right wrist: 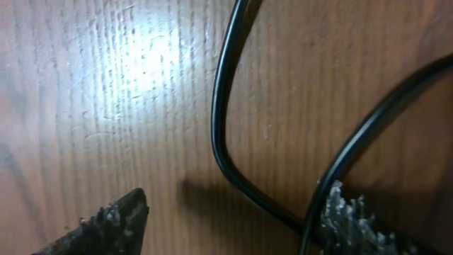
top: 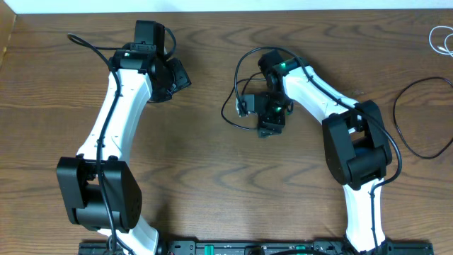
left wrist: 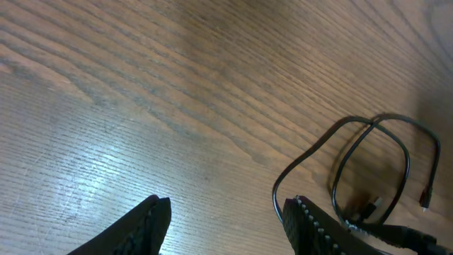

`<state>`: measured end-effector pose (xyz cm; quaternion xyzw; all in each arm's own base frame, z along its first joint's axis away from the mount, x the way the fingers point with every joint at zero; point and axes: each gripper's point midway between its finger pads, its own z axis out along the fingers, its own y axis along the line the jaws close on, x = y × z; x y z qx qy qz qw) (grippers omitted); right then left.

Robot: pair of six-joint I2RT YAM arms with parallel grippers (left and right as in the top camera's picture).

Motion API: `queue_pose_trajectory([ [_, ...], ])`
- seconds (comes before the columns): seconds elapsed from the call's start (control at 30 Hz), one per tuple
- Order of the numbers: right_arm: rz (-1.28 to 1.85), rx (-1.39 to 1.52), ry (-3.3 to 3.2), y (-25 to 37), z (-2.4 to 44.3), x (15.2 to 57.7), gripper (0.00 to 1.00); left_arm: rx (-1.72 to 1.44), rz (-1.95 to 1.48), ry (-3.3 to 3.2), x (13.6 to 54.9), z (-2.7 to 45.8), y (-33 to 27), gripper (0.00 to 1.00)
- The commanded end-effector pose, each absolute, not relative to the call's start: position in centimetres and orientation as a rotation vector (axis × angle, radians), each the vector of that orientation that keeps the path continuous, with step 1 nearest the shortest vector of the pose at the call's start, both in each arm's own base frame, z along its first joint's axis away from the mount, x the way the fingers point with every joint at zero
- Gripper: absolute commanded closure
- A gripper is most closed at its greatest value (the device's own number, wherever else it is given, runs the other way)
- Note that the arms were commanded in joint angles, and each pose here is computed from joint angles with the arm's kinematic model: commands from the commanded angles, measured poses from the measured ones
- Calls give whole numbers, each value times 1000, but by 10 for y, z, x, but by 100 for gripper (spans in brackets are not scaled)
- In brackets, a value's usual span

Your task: Untangle cables

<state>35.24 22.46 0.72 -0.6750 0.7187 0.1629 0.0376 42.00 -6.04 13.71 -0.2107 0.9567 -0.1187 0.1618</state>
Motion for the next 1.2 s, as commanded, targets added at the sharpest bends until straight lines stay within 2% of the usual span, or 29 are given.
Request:
queue_pose_trajectory([
  [0.0,433,-2045,2338,209,-6,351,30,-627,-319,2749,417,130,-57,44],
  [0.33,-40,-1633,2775,152,-14,377,38,-629,-317,2753,417,129,-57,44],
  [0.7,-107,-1337,2979,141,-27,369,46,-629,-317,2753,417,129,-57,44],
  [0.87,-125,-1153,3102,136,-27,357,55,-628,-318,2752,417,129,-57,44],
  [1.03,-122,-875,3168,140,-24,362,48,-629,-318,2751,417,129,-57,44],
  [1.17,17,-644,3158,158,-7,378,45,-628,-317,2753,417,129,-57,44],
])
